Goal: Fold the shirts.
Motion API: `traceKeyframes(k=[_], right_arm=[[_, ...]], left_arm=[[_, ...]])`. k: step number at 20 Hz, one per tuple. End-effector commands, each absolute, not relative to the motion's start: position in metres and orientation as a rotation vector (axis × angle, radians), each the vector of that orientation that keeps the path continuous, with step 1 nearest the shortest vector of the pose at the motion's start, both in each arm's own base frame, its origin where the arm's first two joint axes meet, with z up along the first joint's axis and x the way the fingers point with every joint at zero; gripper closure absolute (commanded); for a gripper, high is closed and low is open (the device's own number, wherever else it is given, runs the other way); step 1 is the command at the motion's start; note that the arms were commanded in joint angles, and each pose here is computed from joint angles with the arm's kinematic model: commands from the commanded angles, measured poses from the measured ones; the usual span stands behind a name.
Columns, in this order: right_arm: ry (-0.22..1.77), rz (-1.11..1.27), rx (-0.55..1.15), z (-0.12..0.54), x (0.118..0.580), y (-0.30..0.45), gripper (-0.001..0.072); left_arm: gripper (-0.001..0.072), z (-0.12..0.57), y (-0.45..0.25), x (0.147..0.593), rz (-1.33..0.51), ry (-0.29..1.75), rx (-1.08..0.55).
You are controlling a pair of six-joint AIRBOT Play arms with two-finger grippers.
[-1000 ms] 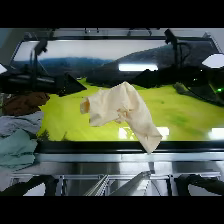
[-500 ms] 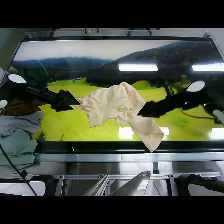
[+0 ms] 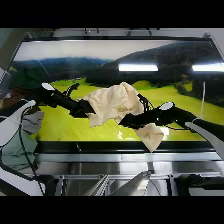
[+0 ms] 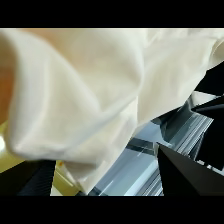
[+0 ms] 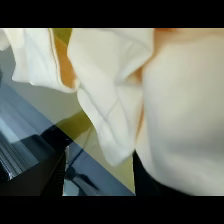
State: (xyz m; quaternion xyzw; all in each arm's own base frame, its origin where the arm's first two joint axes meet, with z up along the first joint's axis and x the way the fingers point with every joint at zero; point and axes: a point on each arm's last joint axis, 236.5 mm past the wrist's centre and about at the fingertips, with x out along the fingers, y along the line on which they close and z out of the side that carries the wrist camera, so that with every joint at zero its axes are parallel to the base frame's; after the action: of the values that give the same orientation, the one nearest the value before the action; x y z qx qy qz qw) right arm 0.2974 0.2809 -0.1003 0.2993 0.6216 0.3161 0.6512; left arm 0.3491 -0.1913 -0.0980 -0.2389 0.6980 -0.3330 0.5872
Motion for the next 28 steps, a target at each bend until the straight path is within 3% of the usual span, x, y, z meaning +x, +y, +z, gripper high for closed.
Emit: traceKeyframes(k=[1, 2, 3, 4, 5, 6, 7, 12, 14, 16, 18, 21, 24, 28], right_arm=[[1.342, 0.633, 0.689, -0.11, 0.323, 0.282, 0.0253], [1.314, 0.611, 0.688, -0.109, 0.332, 0.28, 0.0266], [1.295, 0.599, 0.695, -0.108, 0.339, 0.279, 0.0417], [1.282, 0.595, 0.695, -0.106, 0.343, 0.279, 0.0599], [1.274, 0.6, 0.693, -0.103, 0.346, 0.28, 0.0674], [1.274, 0.618, 0.693, -0.099, 0.346, 0.283, 0.0692], [1.276, 0.648, 0.69, -0.093, 0.343, 0.286, 0.0693], [1.321, 0.788, 0.575, -0.027, 0.317, 0.235, 0.0694], [1.414, 0.673, 0.468, 0.005, 0.305, 0.161, 0.0694], [1.363, 0.419, 0.407, 0.046, 0.315, 0.078, 0.0694], [1.054, 0.277, 0.41, 0.128, 0.343, 0.027, 0.0693], [0.478, 0.352, 0.385, 0.296, 0.345, 0.034, 0.0694], [0.025, 0.48, 0.302, 0.437, 0.279, 0.077, 0.0693], [-0.31, 0.46, 0.134, 0.52, 0.191, 0.103, 0.0693]], left_arm=[[-0.0002, -0.105, -0.208, 0.374, -0.782, 1.579, -0.482], [-0.0002, -0.104, -0.213, 0.382, -0.789, 1.559, -0.465], [0.0037, -0.102, -0.218, 0.388, -0.797, 1.545, -0.453], [0.0139, -0.1, -0.221, 0.394, -0.803, 1.539, -0.448], [0.0321, -0.097, -0.223, 0.398, -0.807, 1.54, -0.452], [0.062, -0.094, -0.224, 0.399, -0.821, 1.551, -0.453], [0.0704, -0.087, -0.225, 0.398, -0.847, 1.561, -0.448], [0.0705, 0.007, -0.213, 0.375, -1.049, 1.561, -0.467], [0.0705, 0.081, -0.213, 0.376, -1.162, 1.404, -0.543], [0.0705, 0.18, -0.207, 0.379, -1.26, 1.124, -0.615], [0.0705, 0.276, -0.193, 0.371, -1.321, 0.827, -0.612], [0.0704, 0.396, -0.175, 0.329, -1.352, 0.442, -0.474], [0.0686, 0.491, -0.173, 0.25, -1.405, 0.127, -0.316], [0.0686, 0.55, -0.179, 0.163, -1.297, -0.115, -0.089]])
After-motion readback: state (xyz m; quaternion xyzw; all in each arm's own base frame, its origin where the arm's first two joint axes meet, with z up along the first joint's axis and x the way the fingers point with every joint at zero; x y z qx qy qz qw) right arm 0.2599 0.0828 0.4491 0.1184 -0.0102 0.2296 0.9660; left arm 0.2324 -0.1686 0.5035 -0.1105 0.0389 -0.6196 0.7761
